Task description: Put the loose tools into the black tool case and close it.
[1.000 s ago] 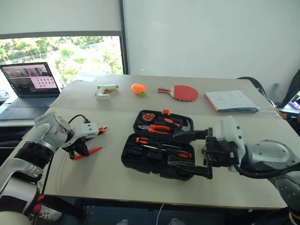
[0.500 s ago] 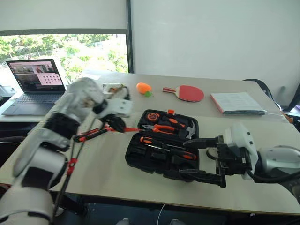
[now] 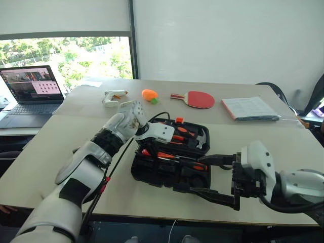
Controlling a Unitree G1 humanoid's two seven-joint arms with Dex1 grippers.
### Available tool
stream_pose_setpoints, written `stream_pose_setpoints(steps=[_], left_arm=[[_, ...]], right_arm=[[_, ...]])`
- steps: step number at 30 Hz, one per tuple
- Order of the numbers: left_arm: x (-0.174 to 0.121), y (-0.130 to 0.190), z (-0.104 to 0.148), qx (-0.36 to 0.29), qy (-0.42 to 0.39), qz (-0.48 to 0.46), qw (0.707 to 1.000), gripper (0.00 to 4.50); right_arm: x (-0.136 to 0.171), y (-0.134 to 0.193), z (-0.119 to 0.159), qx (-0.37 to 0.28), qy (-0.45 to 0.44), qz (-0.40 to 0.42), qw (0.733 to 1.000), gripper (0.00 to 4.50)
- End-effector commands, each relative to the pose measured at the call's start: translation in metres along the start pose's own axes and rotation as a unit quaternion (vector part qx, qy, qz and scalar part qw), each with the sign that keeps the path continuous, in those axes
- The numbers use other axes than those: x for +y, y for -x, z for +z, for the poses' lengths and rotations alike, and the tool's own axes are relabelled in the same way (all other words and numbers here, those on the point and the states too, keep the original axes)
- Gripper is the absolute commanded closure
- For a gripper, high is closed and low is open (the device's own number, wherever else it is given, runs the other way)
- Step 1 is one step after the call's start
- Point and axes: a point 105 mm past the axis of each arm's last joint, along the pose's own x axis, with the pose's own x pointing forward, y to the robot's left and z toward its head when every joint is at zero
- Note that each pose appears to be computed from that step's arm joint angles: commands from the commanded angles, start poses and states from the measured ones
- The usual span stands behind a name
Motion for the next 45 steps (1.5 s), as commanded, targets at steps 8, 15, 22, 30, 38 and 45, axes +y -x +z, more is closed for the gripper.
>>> stream_pose_setpoints(steps=[8,15,22,30,38,45], left_arm=[[-0.011,-0.007,-0.014,0.039,0.0,0.0,0.999,4.08],[-0.013,-0.006,-0.022,0.047,0.01,0.0,0.999,4.08],[-0.01,-0.012,-0.021,0.047,0.013,0.003,0.999,4.08],[-0.015,-0.017,-0.022,0.046,0.02,-0.01,0.999,4.08],[-0.022,-0.027,-0.028,0.053,0.026,-0.025,0.998,4.08],[-0.019,-0.017,-0.026,0.041,0.031,-0.018,0.999,4.08]], right_arm=[[-0.001,0.001,0.011,-0.021,0.021,-0.018,0.999,0.0],[-0.003,0.0,0.01,-0.022,0.02,-0.022,0.999,0.0],[-0.005,-0.002,0.011,-0.026,0.019,-0.023,0.999,0.0],[-0.007,-0.002,0.01,-0.025,0.018,-0.026,0.999,0.0],[-0.008,-0.002,0.01,-0.026,0.016,-0.031,0.999,0.0],[-0.007,-0.003,0.008,-0.024,0.013,-0.032,0.999,0.0]])
